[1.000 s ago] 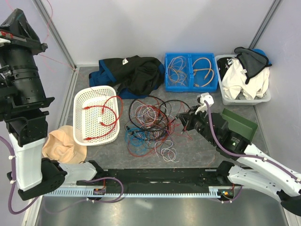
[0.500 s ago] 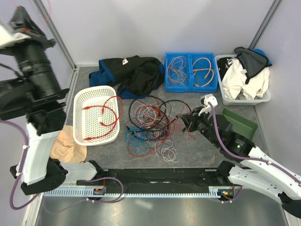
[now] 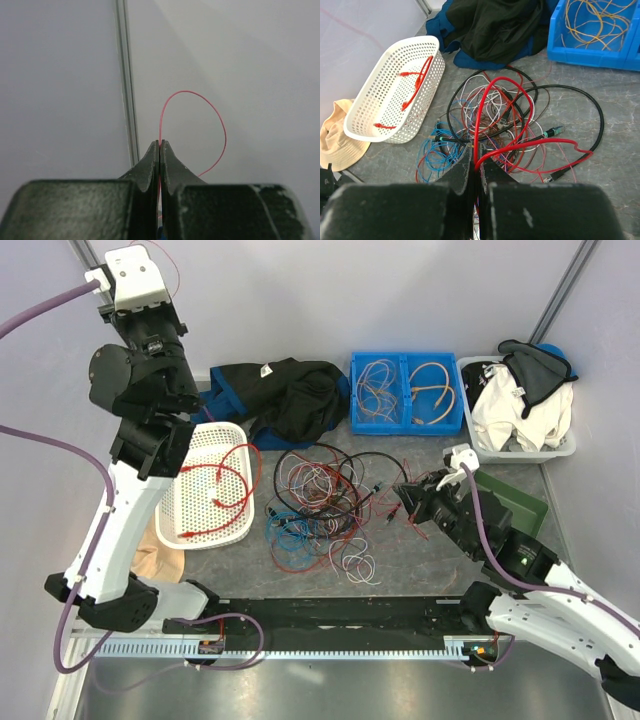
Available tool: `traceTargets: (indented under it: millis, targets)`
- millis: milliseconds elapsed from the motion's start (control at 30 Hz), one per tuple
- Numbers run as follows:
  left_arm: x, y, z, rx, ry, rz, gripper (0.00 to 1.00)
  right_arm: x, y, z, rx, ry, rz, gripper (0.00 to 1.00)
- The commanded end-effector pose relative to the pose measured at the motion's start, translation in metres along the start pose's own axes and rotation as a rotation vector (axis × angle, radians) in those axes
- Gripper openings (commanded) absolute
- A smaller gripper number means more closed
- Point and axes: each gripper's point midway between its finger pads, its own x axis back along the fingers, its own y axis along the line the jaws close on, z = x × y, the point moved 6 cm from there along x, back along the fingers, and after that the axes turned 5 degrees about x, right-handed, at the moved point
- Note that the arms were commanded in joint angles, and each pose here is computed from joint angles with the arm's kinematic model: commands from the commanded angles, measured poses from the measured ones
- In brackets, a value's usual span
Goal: Untangle the cables
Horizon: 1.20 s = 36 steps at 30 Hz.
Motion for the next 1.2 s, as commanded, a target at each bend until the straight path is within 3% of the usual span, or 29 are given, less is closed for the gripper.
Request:
traceTargets:
  millis: [0, 267, 433, 500, 700, 833, 867, 933, 967, 1167]
  targets:
    - [-0.007, -0.001, 0.011, 0.074, 0.038, -0.006, 0.02, 0.007, -0.003, -0.012, 0.008, -0.044, 0.014, 0.00]
    - [-0.011, -0.001, 0.105, -0.014, 0.289, -0.090, 0.02, 0.011, -0.008, -0.012, 0.033, -0.051, 0.035, 0.00]
    - [0.026, 0.012, 0.189, -0.102, 0.493, -0.114, 0.02, 0.013, -0.010, -0.010, 0.041, -0.051, 0.040, 0.00]
    - [0.041, 0.012, 0.218, -0.074, 0.571, -0.103, 0.02, 0.014, -0.012, -0.010, 0.043, -0.055, 0.045, 0.00]
    - [0.103, 0.018, 0.336, -0.045, 0.962, -0.056, 0.02, 0.013, -0.011, -0.008, 0.044, -0.044, 0.044, 0.00]
    - [0.124, 0.039, 0.374, -0.043, 1.093, -0.147, 0.04, 0.015, -0.012, -0.006, 0.035, -0.037, 0.049, 0.00]
    - [0.125, 0.042, 0.374, -0.021, 1.091, -0.165, 0.24, 0.016, -0.013, -0.006, 0.030, -0.040, 0.052, 0.00]
    - [0.125, 0.047, 0.363, 0.010, 1.066, -0.177, 0.49, 0.014, -0.013, -0.005, 0.030, -0.037, 0.055, 0.00]
    - [0.123, 0.046, 0.356, 0.030, 1.053, -0.173, 0.96, 0.013, -0.012, -0.005, 0.029, -0.033, 0.054, 0.00]
    - [0.111, 0.040, 0.269, 0.238, 0.887, -0.049, 1.00, -0.004, 0.000, -0.005, 0.018, -0.012, 0.016, 0.00]
